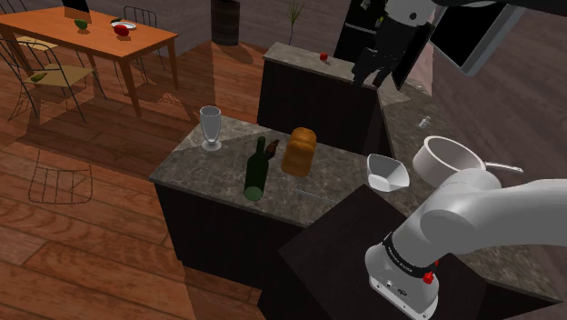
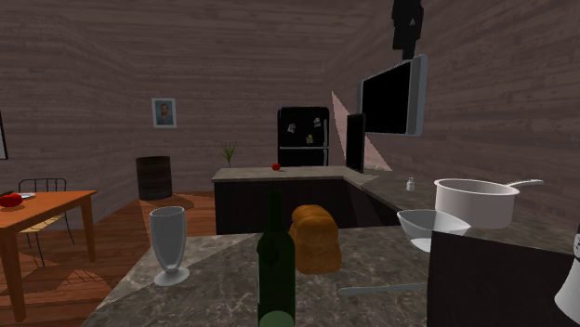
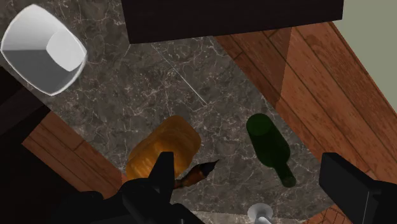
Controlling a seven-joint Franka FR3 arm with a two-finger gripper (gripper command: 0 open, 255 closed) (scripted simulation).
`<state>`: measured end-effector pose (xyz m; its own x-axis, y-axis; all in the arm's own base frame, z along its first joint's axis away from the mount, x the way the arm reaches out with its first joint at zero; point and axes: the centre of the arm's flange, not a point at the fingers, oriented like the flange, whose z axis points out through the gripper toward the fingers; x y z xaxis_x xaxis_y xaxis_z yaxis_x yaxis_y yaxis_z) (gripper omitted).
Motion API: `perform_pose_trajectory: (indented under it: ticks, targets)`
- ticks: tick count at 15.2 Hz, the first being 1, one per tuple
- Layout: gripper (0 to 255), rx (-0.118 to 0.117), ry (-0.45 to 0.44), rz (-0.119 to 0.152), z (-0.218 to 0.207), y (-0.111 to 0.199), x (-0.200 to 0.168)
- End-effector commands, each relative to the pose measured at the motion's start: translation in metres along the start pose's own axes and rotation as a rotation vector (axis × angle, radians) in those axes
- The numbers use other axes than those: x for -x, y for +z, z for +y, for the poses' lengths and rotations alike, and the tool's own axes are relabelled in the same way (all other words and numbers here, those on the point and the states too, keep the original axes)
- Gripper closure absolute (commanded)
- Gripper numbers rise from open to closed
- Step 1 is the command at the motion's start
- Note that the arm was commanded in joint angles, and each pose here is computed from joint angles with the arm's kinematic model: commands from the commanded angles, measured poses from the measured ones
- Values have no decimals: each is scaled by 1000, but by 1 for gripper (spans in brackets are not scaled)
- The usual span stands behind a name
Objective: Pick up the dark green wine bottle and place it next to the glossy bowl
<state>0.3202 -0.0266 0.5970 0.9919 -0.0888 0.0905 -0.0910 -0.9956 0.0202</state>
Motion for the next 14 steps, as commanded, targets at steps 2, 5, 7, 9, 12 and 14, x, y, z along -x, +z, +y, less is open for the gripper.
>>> perform_pose_trajectory:
  ticks: [2, 5, 7, 9, 12, 14]
  targets:
    - [0, 2, 5, -3, -6, 10, -7]
    - [0, 6, 19, -13, -24, 39, -28]
    - [0, 9, 29, -19, -36, 59, -43]
    - [0, 12, 38, -25, -48, 79, -57]
    - [0, 17, 53, -35, -65, 109, -78]
    - [0, 20, 62, -41, -77, 129, -92]
